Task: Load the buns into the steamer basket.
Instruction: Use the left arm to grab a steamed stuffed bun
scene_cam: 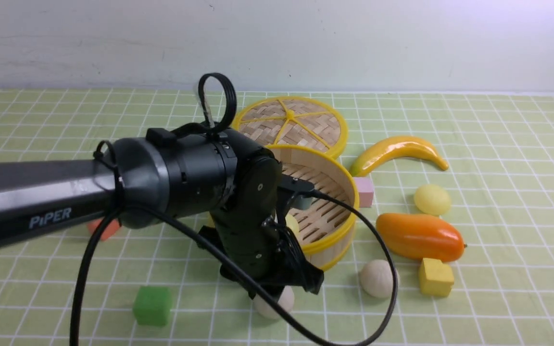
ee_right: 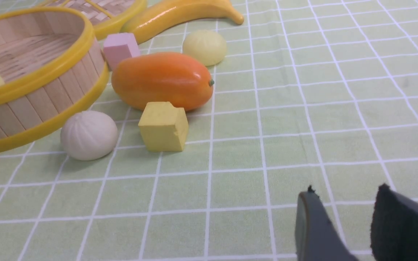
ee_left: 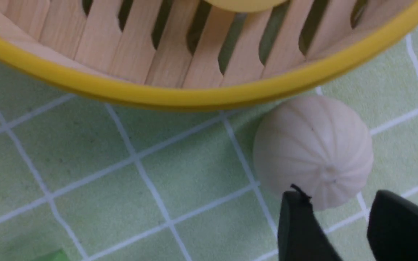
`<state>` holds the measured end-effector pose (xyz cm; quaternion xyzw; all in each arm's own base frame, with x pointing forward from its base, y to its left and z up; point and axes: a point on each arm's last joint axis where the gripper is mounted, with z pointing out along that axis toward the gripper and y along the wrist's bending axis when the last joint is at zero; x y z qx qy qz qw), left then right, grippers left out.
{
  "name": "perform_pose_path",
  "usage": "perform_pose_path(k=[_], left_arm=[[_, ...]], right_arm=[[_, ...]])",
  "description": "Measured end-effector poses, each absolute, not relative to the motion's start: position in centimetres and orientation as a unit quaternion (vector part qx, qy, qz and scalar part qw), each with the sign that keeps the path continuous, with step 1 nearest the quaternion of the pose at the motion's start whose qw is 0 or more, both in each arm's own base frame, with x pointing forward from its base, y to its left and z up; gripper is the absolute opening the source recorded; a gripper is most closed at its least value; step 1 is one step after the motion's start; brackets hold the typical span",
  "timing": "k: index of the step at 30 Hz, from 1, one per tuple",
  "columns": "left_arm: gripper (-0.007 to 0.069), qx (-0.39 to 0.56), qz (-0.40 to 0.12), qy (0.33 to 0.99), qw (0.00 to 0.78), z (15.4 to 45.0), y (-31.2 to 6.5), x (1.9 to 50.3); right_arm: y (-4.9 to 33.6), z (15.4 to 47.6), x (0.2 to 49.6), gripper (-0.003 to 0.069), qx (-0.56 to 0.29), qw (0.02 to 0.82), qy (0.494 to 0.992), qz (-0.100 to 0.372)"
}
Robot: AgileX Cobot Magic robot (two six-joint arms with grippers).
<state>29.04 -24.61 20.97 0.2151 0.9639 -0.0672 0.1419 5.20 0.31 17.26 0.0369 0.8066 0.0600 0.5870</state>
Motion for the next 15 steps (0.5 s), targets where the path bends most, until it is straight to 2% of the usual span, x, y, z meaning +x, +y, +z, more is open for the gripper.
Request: perform_pose_path(k=[3,6,10,15], left_arm=[[0.0344,0.214,-0.072,0.962,0.150,20.8,-24.8,29.3],[0.0350,0.213,-0.079,0.960,0.161,20.8,-25.0,29.5],[0.0335,0.218,-0.078,0.957,0.173,20.1,-25.2,29.9],[0.0276,0.230,-0.060,0.956,0.170,18.6,-25.3,30.4]], right_arm=[[0.3,17.3,5.2,0.0241,0.037,0.587,0.807,0.060],[0.3,17.3,5.2,0.0241,0.037,0.587,0.807,0.060],[0.3,17.3,5.2,0.0241,0.037,0.587,0.807,0.060],[0.3,17.3,5.2,0.0241,0.037,0.587,0.807,0.060]])
